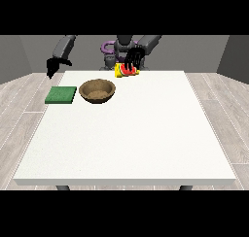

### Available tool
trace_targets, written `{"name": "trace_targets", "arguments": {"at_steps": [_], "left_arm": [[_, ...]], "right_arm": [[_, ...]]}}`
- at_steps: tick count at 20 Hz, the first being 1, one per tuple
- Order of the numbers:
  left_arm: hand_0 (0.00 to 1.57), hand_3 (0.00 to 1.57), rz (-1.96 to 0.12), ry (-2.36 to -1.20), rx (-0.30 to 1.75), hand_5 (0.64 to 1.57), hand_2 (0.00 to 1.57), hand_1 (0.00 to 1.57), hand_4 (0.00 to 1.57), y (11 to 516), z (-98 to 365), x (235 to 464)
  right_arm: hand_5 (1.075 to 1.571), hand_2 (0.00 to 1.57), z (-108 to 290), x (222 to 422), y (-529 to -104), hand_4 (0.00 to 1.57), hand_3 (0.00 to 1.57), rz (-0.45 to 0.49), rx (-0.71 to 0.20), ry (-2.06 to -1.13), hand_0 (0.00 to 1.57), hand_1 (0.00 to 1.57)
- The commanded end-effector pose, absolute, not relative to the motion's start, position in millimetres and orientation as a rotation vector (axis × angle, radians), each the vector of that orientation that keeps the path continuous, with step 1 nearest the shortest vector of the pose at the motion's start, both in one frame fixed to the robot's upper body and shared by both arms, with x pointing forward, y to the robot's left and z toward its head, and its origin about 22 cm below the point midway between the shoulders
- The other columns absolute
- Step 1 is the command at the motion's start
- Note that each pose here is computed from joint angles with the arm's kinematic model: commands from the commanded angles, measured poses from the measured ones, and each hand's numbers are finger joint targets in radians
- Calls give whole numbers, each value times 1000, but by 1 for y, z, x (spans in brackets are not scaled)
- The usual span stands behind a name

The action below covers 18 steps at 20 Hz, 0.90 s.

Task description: Pick the cup and pour the ball into the bowl, then pick the bowl and place it on the pad

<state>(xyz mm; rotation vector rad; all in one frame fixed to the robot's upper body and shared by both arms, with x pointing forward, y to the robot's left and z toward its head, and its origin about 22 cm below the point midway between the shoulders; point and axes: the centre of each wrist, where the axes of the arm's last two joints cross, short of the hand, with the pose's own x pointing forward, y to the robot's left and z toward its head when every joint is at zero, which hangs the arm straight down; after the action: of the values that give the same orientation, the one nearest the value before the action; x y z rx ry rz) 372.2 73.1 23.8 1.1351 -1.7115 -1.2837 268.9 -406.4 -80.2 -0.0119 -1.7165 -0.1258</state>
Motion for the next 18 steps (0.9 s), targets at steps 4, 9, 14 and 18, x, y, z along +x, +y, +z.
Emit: {"name": "trace_targets", "arguments": {"at_steps": [4, 9, 14, 18], "left_arm": [[0, 1517, -1523, -1701, 1213, 1534, 1571, 0, 802, 35, 60, 367], [0, 1571, -1600, -1712, 1279, 1523, 1571, 0, 521, 9, 81, 349], [0, 1571, -1614, -1660, 1376, 1536, 1571, 0, 610, 2, 92, 346], [62, 1571, -1803, -1661, 1457, 1566, 1571, 62, 806, -15, 101, 336]], "right_arm": [[1537, 292, -96, 247, -416, 411, 365, -172, -44, -1672, 0, 0], [1538, 213, -96, 234, -432, 400, 347, -182, -44, -1676, 0, 0], [1528, 178, -98, 254, -404, 419, 336, -149, 12, -1739, 0, 0], [1530, 118, -78, 270, -417, 424, 263, -157, -3, -1760, 0, 0]]}}
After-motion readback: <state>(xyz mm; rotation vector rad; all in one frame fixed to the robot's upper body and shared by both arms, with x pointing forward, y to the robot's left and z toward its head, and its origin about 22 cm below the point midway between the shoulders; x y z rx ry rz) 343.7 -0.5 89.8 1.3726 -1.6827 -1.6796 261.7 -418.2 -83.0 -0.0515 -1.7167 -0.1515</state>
